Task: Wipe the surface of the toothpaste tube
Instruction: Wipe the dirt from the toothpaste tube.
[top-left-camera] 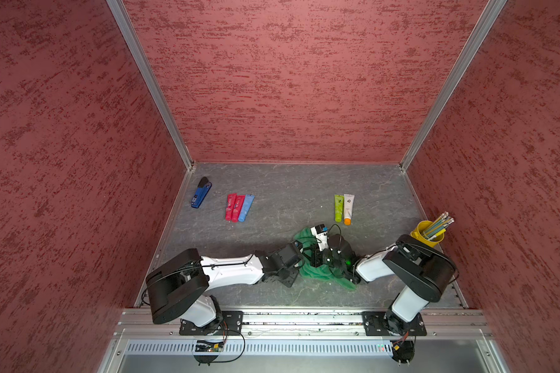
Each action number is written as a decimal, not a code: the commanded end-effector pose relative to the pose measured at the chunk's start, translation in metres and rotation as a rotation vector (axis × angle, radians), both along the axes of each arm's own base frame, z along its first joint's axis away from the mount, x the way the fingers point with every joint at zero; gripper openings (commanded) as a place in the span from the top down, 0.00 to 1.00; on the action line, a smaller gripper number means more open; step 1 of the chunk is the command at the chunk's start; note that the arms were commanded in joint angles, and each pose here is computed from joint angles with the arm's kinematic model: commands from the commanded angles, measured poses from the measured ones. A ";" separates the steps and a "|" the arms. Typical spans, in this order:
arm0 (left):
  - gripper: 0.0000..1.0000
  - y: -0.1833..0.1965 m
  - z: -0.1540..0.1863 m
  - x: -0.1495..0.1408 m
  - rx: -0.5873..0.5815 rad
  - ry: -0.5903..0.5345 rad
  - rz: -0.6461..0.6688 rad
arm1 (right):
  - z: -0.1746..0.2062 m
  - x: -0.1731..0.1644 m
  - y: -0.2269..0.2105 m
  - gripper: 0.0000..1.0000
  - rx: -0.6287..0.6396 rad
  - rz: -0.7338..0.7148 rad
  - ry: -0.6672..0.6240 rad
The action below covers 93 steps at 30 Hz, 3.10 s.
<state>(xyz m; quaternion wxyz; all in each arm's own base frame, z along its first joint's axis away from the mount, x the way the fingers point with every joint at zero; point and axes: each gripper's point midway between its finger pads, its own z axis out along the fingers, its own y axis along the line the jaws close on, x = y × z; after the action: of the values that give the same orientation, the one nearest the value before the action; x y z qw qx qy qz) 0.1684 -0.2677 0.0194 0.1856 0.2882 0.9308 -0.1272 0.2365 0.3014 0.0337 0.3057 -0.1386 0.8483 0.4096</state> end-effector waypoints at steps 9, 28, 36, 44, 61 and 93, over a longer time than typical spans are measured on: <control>0.99 -0.003 -0.004 0.009 0.011 -0.026 0.006 | -0.082 -0.041 -0.052 1.00 -0.274 -0.059 0.276; 1.00 -0.007 -0.003 0.011 0.006 -0.024 -0.005 | -0.074 -0.058 -0.032 1.00 -0.189 0.047 0.315; 1.00 -0.006 -0.002 0.012 0.000 -0.028 -0.005 | -0.085 -0.052 -0.035 1.00 -0.250 0.006 0.324; 1.00 -0.003 0.001 0.011 -0.010 -0.038 0.001 | -0.086 0.031 -0.106 1.00 -0.335 -0.308 0.259; 1.00 -0.005 -0.004 0.013 0.003 -0.023 0.001 | -0.062 -0.078 -0.015 1.00 -0.126 0.146 0.358; 1.00 0.003 0.001 0.016 -0.024 -0.035 0.032 | -0.059 -0.062 -0.025 1.00 -0.169 0.112 0.367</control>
<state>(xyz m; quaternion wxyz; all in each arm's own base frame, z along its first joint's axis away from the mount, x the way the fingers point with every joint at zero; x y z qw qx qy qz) 0.1770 -0.2674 0.0199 0.1930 0.2843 0.9302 -0.1288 0.2628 0.2793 0.0268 0.2789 -0.0941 0.8755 0.3832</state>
